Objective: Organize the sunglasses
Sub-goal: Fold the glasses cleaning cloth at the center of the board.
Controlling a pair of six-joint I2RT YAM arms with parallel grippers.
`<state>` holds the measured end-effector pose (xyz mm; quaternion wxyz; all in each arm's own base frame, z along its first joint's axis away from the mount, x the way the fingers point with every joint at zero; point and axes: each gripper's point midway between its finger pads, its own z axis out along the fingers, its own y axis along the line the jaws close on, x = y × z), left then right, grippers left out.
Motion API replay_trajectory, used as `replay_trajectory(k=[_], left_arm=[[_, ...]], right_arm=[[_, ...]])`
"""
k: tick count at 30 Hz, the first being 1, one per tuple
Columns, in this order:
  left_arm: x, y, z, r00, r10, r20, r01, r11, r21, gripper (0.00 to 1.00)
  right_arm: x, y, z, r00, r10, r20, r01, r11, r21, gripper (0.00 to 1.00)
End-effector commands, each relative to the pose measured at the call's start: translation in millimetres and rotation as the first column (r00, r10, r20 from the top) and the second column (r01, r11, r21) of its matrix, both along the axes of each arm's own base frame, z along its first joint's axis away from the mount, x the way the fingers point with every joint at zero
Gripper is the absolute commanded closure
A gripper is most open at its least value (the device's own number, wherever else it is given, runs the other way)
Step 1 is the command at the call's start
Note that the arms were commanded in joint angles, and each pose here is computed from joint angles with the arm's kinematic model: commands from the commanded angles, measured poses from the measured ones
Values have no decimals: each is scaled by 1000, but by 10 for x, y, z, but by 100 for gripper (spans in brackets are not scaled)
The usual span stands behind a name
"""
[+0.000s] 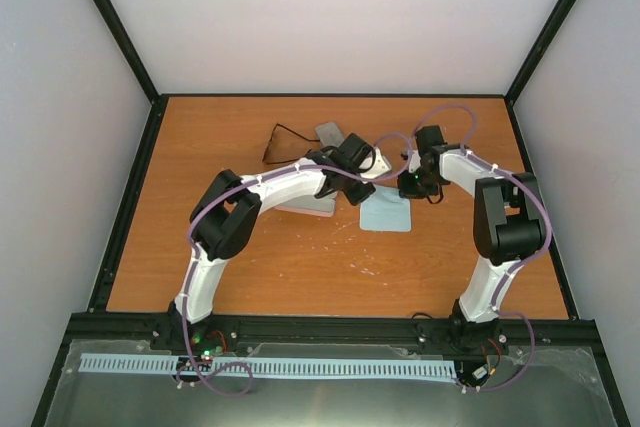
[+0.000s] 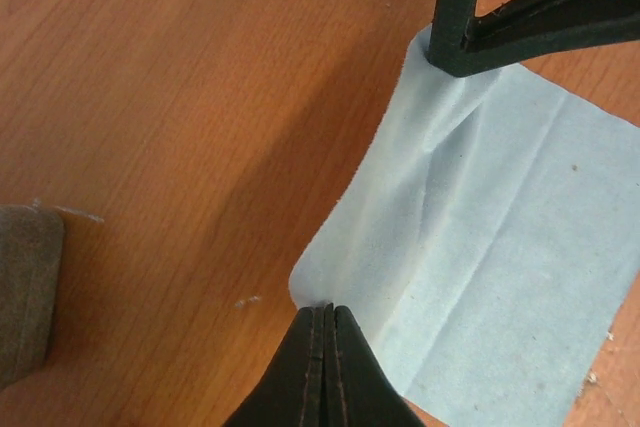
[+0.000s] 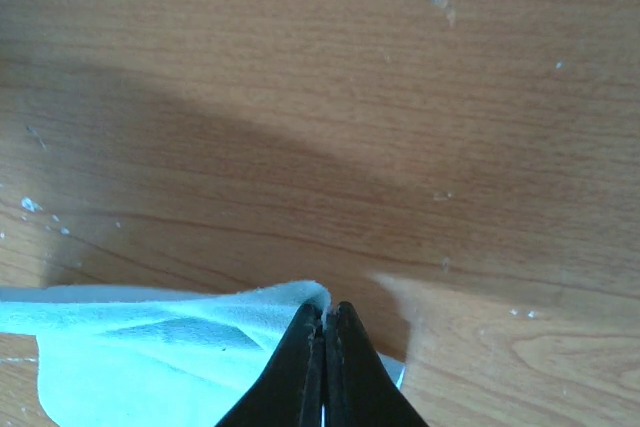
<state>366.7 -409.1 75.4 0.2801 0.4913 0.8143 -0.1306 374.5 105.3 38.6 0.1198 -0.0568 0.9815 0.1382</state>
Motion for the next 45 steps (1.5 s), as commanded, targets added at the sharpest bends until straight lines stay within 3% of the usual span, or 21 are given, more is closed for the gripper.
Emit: replay_trajectory(k=[1,11,29,39,45], left_arm=[[-30,-20,213,1000,-1,5,1,998,-60,99],[-188,1,131,999,-27,-28,25,998,-52,99],[-446,-42,-14,994,-48,-94,41,997,-66,98],[-699,-136,-102,988,-91,-123,83,994,-67,97],[-821,-89,-155,986,-103,-135,95,994,-60,97]], right_arm=[[-42,-33,74,999,20,27,-20,1000,-6,97],[-165,9,156,999,33,35,-34,999,28,97],[-599,12,-83,998,27,-65,-23,998,62,97],[-743,102,-81,994,8,-108,6,991,133,69],[-735,134,54,997,-13,-82,26,986,162,68]])
